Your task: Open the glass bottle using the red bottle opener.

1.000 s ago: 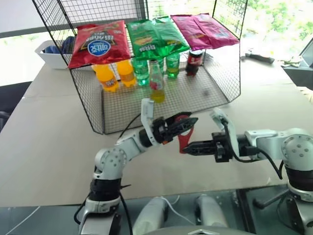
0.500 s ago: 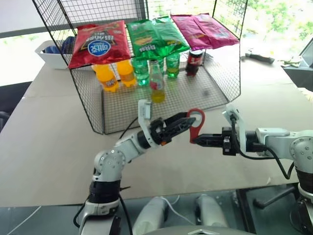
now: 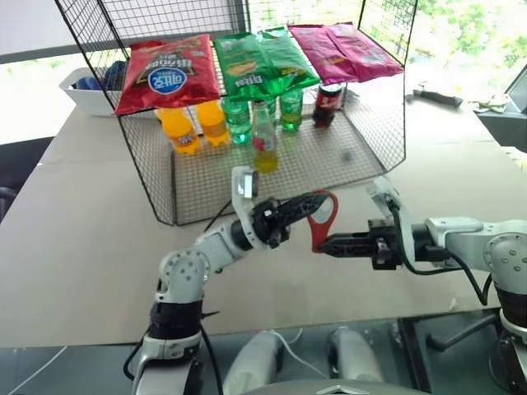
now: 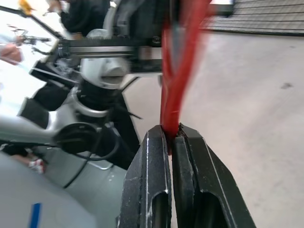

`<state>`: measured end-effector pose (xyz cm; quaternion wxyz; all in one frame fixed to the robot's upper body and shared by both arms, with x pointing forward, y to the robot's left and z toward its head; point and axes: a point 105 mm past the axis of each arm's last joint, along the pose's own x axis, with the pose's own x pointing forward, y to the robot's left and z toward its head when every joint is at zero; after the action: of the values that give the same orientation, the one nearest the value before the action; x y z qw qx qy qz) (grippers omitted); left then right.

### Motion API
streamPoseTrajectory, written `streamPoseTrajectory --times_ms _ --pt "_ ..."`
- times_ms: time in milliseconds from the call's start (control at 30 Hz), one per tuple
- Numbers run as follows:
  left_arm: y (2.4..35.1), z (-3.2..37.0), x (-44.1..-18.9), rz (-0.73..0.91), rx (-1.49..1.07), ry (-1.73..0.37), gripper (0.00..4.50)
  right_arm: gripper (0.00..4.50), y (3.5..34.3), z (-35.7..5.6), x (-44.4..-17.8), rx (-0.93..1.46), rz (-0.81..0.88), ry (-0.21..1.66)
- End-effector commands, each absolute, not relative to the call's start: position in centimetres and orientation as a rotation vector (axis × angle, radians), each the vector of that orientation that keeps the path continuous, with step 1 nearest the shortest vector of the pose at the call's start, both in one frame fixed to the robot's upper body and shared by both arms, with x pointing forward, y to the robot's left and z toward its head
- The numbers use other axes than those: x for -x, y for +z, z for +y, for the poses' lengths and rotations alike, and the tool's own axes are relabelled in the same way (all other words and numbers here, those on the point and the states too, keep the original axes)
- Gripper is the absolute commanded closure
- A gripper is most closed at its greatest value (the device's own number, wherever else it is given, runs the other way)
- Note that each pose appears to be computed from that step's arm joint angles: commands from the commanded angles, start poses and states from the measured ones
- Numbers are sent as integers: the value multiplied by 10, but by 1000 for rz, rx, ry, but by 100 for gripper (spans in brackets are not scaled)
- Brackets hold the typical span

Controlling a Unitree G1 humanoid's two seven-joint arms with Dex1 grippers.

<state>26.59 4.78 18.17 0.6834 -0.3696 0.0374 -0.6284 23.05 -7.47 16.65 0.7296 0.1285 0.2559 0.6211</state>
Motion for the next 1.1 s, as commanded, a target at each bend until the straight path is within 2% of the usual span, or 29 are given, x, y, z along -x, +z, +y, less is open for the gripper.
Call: streamPoseTrajectory --times_ms 33,100,133,167,200,267,467,1100 --pt "187 46 -263 66 836 -1437 441 450 176 -72 -228 -260 502 1392" --pt "187 46 -263 65 838 -1433 441 450 176 -71 -229 -257 489 1386" --pt "187 46 -264 64 839 -1432 450 381 176 -71 -229 -258 487 1385" --pt "187 46 -264 63 840 -1431 450 371 176 -71 -229 -259 487 1384" --pt "187 46 -264 61 841 -1430 450 307 176 -71 -229 -261 491 1384" --pt "187 45 -266 57 843 -1427 450 242 174 -70 -227 -281 515 1384" --pt "189 45 -269 34 854 -1416 450 242 171 -61 -213 -320 555 1421" --pt "189 46 -271 6 866 -1382 450 242 177 -41 -214 -474 548 1357"
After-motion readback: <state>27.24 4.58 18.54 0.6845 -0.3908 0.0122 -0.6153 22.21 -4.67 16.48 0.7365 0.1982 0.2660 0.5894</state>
